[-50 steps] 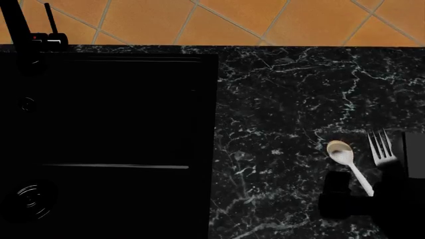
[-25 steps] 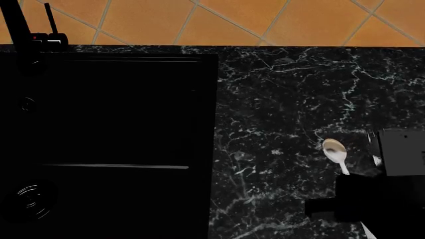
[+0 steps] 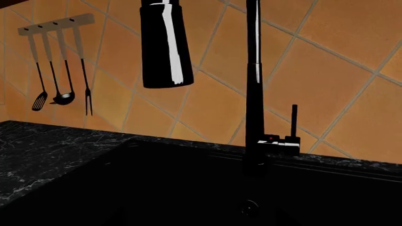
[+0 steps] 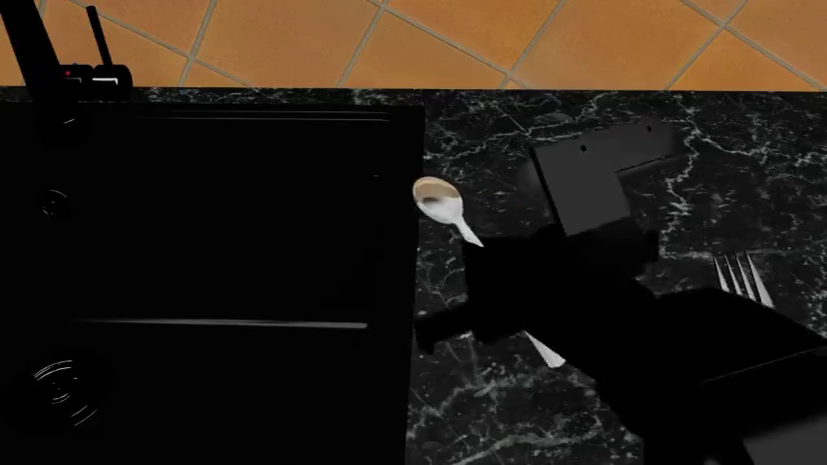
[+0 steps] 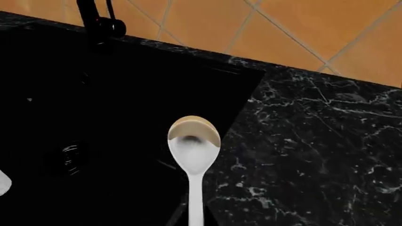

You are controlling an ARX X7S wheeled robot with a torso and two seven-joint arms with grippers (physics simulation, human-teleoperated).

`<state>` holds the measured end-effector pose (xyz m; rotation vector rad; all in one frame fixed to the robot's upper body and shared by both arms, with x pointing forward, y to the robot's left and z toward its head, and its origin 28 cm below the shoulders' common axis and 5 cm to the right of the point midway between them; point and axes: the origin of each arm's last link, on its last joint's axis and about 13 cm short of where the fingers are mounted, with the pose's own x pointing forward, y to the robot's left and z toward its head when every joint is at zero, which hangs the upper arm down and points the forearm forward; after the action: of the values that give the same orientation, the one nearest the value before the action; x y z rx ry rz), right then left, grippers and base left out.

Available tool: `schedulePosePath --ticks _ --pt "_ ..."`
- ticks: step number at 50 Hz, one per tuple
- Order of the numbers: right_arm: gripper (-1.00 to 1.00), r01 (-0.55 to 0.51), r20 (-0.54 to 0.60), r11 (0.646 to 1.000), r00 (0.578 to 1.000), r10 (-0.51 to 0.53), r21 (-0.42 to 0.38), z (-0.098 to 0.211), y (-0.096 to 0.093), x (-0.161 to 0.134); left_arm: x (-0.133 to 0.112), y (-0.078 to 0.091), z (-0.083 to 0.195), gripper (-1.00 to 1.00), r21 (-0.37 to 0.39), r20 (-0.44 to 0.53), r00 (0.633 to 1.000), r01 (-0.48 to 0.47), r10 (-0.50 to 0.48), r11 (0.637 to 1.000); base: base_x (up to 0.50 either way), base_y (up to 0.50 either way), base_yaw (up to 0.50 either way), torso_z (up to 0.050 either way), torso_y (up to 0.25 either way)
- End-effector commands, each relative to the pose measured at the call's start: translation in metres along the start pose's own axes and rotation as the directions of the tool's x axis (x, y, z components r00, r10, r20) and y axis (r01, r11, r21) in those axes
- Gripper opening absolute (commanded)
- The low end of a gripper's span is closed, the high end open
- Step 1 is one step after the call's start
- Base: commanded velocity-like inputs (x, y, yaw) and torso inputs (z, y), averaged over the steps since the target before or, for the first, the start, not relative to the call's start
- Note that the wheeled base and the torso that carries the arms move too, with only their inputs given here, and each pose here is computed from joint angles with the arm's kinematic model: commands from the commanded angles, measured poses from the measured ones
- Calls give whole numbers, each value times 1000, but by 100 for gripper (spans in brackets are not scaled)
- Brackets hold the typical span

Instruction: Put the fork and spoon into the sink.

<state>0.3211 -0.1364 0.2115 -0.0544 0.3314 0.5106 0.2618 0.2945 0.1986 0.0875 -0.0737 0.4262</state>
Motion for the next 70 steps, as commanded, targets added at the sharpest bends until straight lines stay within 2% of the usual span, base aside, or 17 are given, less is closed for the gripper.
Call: schedulePosePath --ticks 1,12,24,28,29,35,36,44,50,52,55,59,70 --pt "-100 -171 31 983 984 173 -74 33 29 40 1 1 -1 100 5 -1 1000 -1 1 1000 0 0 0 0 0" --pt "-100 -270 67 962 960 272 -46 51 55 84 1 -3 -1 100 5 -2 1000 11 -11 1000 0 0 0 0 0" --pt "-100 -349 9 937 937 349 -2 54 84 126 2 -4 -3 100 7 -6 1000 16 -16 1000 0 0 0 0 0" --pt "-100 -375 -6 926 927 376 30 49 94 129 3 -4 -4 100 7 -7 1000 14 -14 1000 0 0 0 0 0" --pt "-100 -396 -4 916 918 397 62 48 98 129 3 -4 -4 100 7 -8 1000 15 -15 1000 0 0 0 0 0" --pt "-100 -409 -32 911 911 411 62 39 111 129 4 -5 -4 100 7 -6 1000 21 -21 1000 0 0 0 0 0" --pt "-100 -400 -53 916 915 401 21 35 112 130 4 -5 -4 100 6 -7 1000 21 -21 1000 0 0 0 0 0" --pt "-100 -425 -121 905 898 423 11 9 121 132 6 -7 -4 100 5 -9 999 33 -33 999 0 0 0 0 0" --pt "-100 -446 -194 894 882 430 -44 -14 126 133 7 -9 -4 100 8 -11 999 41 -41 999 0 0 0 0 0" --pt "-100 -482 -231 874 860 456 -69 -24 130 132 6 -8 -4 100 7 -9 999 40 -40 999 0 0 0 0 0" --pt "-100 -522 -255 850 833 490 -71 -31 136 131 5 -9 -5 100 8 -11 999 41 -41 999 0 0 0 0 0" --pt "-100 -544 -289 836 813 506 -67 -44 141 129 5 -9 -6 100 9 -13 999 43 -43 999 0 0 0 0 0" --pt "-100 -543 -367 836 797 480 -85 -71 139 129 4 -9 -6 100 6 -13 999 46 -45 999 0 0 0 0 0"
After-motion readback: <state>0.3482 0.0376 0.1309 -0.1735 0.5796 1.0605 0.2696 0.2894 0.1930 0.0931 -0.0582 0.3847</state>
